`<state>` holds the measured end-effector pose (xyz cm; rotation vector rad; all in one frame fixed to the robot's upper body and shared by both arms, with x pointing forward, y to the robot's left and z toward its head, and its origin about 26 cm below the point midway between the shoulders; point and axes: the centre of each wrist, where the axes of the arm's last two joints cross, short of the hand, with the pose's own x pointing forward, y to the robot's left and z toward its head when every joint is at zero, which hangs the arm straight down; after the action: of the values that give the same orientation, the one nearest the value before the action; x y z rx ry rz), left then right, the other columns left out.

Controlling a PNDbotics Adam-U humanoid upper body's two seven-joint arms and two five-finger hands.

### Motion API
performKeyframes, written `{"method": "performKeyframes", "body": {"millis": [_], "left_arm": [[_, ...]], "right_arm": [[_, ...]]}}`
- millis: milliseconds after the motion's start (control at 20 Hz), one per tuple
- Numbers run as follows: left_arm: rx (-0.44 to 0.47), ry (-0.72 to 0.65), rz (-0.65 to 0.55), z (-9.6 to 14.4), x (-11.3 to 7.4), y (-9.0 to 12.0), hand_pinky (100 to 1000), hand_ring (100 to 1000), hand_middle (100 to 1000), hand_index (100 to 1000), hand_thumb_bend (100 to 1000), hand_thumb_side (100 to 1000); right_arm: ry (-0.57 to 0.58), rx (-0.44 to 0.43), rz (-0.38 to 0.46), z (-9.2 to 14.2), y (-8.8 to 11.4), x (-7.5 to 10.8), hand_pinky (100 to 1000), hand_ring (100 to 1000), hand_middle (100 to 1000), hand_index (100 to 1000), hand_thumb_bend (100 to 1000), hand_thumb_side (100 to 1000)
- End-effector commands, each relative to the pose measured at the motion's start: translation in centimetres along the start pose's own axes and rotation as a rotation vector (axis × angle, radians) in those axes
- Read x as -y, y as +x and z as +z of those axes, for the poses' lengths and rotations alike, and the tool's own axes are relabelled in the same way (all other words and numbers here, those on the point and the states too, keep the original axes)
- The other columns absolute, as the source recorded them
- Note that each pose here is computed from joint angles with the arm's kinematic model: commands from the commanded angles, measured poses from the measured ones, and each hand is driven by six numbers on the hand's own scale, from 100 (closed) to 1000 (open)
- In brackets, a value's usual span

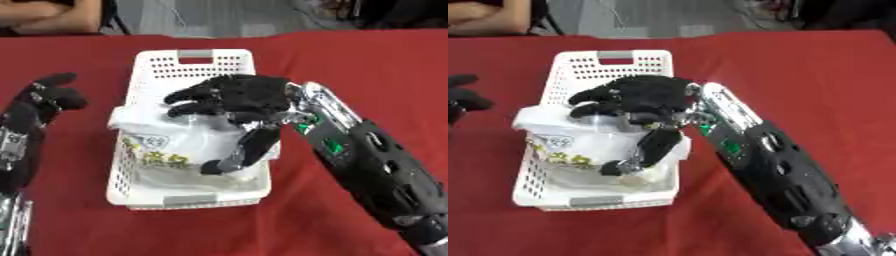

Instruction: Pick up objects on the table and place them in the box.

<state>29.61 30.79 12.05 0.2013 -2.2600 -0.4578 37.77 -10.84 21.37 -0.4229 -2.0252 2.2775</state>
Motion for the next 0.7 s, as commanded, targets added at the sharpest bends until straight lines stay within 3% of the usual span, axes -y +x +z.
{"method": "performKeyframes", "body": {"millis": [50,200,250,300,350,700], "left_arm": [[0.023,0.001,-0.009,-0.4,-0.3,0.4,720,631,833,739,812,1000],[0.022,0.002,-0.011,-0.4,-0.4,0.4,721,631,834,739,811,1000],[0.022,0.003,-0.012,-0.4,-0.4,0.4,721,631,834,739,811,1000],[0.021,0.004,-0.012,-0.4,-0.4,0.4,721,632,834,739,810,1000],[0.021,0.005,-0.013,-0.4,-0.4,0.4,721,632,834,739,811,1000],[0.017,0.016,-0.019,-0.3,-0.6,0.4,721,632,834,739,808,1000]], "right_arm": [[-0.06,-0.025,0.038,1.7,0.3,1.7,1000,1000,1000,1000,679,913],[-0.153,-0.074,0.033,3.8,0.9,2.4,1000,1000,1000,1000,692,926],[-0.189,-0.097,0.024,4.7,1.1,2.6,1000,1000,1000,1000,624,967],[-0.226,-0.125,0.012,5.7,1.3,2.7,1000,1000,1000,1000,682,934],[-0.262,-0.153,-0.001,6.7,1.5,2.7,992,1000,1000,1000,674,938],[-0.621,-0.368,-0.082,13.3,3.0,2.9,784,856,919,987,552,944]]}}
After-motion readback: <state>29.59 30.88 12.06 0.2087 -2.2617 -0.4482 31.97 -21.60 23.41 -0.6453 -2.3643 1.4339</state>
